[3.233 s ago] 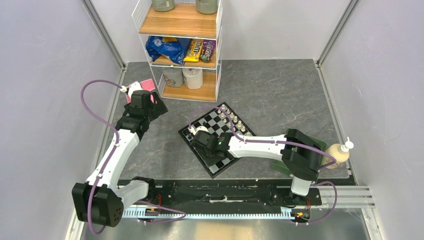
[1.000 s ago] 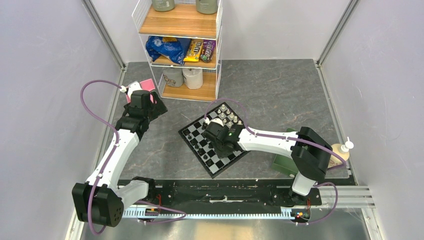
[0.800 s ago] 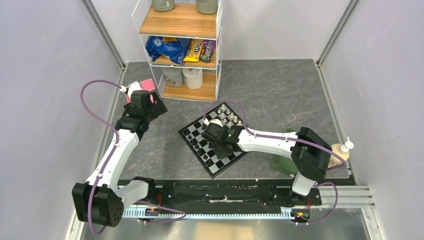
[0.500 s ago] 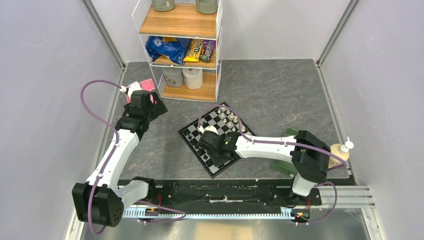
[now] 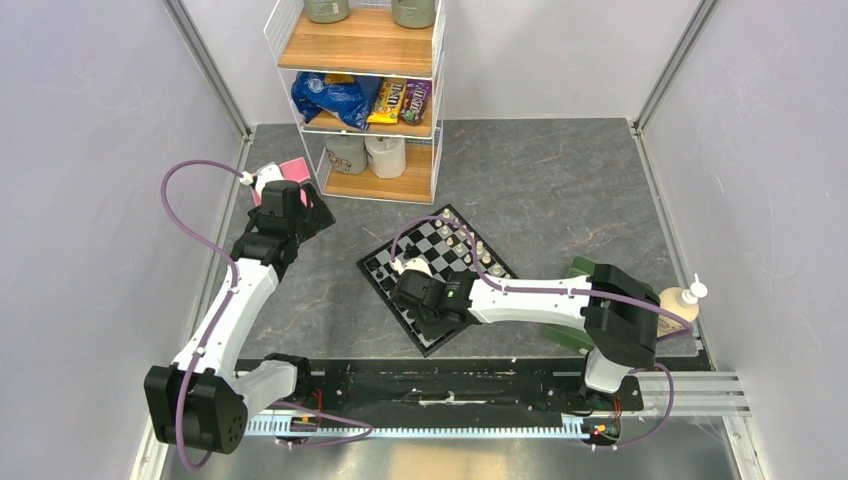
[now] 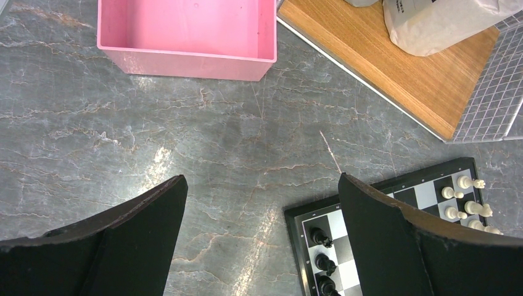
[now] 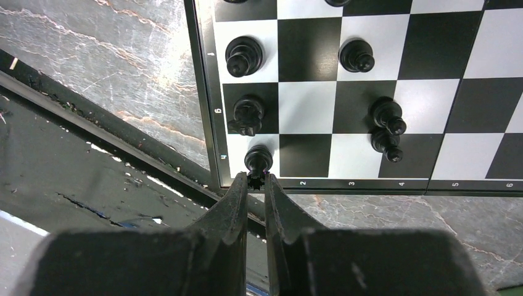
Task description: Set up the chess pieces on the board
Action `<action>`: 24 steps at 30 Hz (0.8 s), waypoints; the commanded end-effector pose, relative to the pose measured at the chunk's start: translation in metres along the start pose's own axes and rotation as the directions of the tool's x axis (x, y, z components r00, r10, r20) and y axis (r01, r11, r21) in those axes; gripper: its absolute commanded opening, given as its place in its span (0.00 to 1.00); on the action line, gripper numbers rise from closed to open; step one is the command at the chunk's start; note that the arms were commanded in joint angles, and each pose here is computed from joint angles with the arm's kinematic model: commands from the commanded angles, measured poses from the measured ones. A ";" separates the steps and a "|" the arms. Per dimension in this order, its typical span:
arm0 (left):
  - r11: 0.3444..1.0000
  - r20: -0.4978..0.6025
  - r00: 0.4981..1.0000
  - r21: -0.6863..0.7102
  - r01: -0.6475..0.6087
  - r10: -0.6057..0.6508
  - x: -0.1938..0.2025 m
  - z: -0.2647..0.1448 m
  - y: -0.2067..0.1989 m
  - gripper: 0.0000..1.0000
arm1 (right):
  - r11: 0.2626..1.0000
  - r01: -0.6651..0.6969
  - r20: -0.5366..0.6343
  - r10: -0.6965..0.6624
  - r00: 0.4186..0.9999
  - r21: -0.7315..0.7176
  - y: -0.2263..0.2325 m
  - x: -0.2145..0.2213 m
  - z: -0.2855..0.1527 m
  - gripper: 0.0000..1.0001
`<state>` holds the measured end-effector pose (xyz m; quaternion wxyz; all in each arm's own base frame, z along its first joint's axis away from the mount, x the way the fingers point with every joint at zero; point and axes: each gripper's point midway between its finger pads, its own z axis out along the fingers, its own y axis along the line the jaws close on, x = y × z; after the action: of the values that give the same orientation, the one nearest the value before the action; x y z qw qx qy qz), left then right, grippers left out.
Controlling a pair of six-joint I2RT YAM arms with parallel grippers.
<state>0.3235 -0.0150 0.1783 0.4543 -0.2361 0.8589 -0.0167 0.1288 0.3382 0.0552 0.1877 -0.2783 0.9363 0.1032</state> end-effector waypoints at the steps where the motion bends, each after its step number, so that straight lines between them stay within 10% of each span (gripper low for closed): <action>1: 1.000 0.028 1.000 0.024 -0.006 0.005 -0.007 -0.001 -0.003 1.00 | 0.999 -0.019 0.039 0.020 0.999 -0.030 0.009 -0.011 -0.005 0.16; 24: 1.000 0.029 1.000 0.022 -0.008 0.007 -0.007 0.000 -0.002 1.00 | 0.999 -0.002 0.017 0.003 1.000 -0.033 0.014 -0.004 -0.002 0.20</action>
<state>0.3235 -0.0150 0.1783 0.4543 -0.2362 0.8588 -0.0168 0.1225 0.3434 0.0557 0.1821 -0.2848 0.9341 0.1147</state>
